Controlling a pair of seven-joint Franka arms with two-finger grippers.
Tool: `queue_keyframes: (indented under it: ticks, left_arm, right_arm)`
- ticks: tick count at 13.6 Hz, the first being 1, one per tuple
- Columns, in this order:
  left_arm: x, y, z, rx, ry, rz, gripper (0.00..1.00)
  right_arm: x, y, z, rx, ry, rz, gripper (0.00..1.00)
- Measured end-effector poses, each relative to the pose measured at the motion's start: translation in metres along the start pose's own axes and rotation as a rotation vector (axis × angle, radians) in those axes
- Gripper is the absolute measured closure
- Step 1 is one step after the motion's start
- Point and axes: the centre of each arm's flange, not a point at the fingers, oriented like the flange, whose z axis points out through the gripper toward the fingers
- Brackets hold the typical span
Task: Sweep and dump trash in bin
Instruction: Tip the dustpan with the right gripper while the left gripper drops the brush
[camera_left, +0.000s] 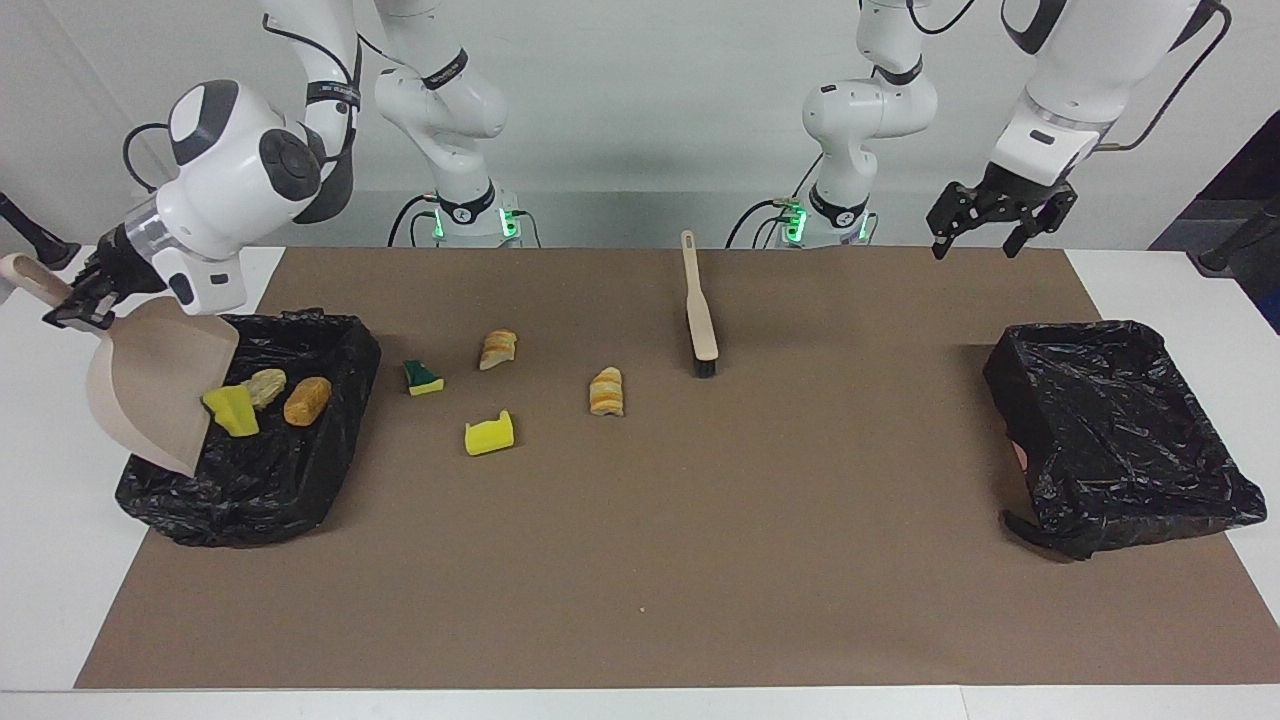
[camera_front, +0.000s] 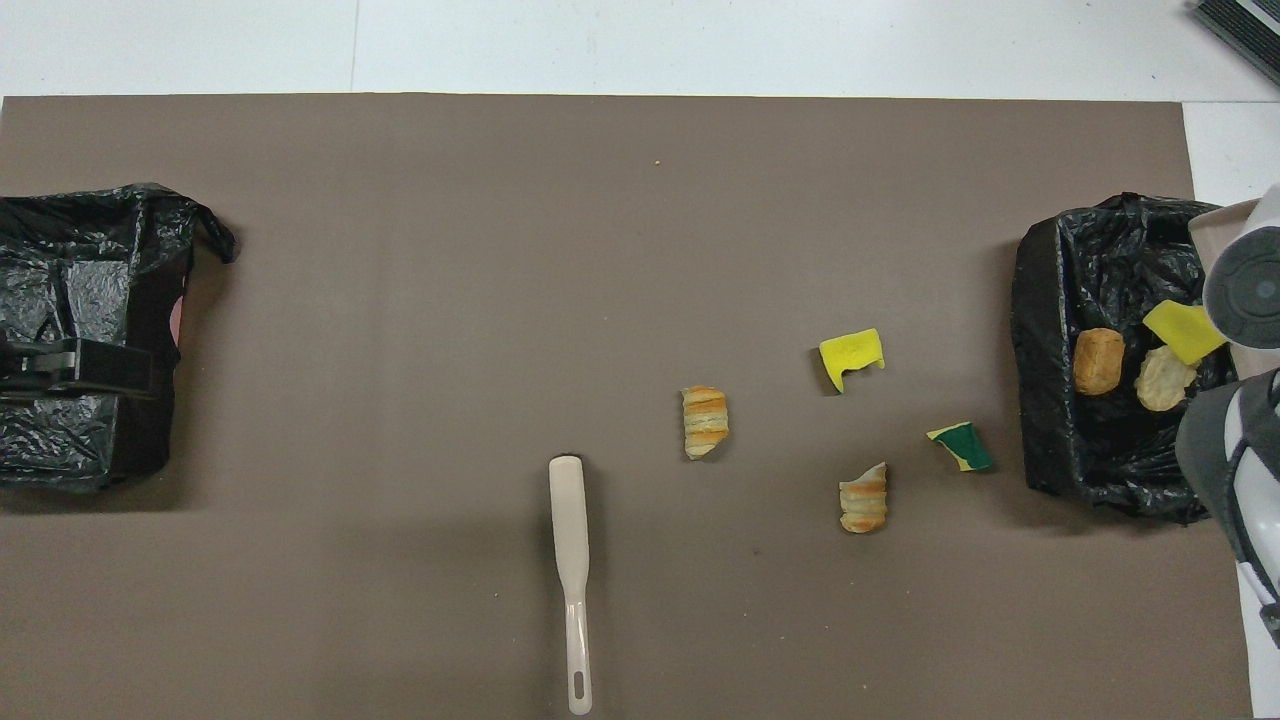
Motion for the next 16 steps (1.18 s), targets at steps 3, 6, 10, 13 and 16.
queue_keyframes:
  ticks: [3,6,10,13,16]
  left_arm:
    - [0.003,-0.002,0.005,-0.001,-0.009,-0.003,0.0]
    - [0.003,-0.001,0.005,-0.001,-0.01,-0.001,0.0]
    - [0.003,-0.001,0.005,-0.001,-0.01,-0.001,0.0]
    - [0.003,-0.001,0.005,-0.001,-0.01,-0.001,0.0]
    - [0.003,-0.001,0.005,-0.001,-0.01,-0.001,0.0]
  right_arm:
    - [-0.016,-0.001,-0.009,0.014,-0.015,0.029,0.69]
    - [-0.041,-0.007,-0.021,0.018,0.057,0.12,0.69]
    - [-0.054,-0.012,-0.031,0.057,0.2,0.275,0.69]
    - [-0.04,-0.006,-0.036,0.099,0.364,0.446,0.69]
    - [-0.015,0.014,-0.075,0.12,0.473,0.605,0.69]
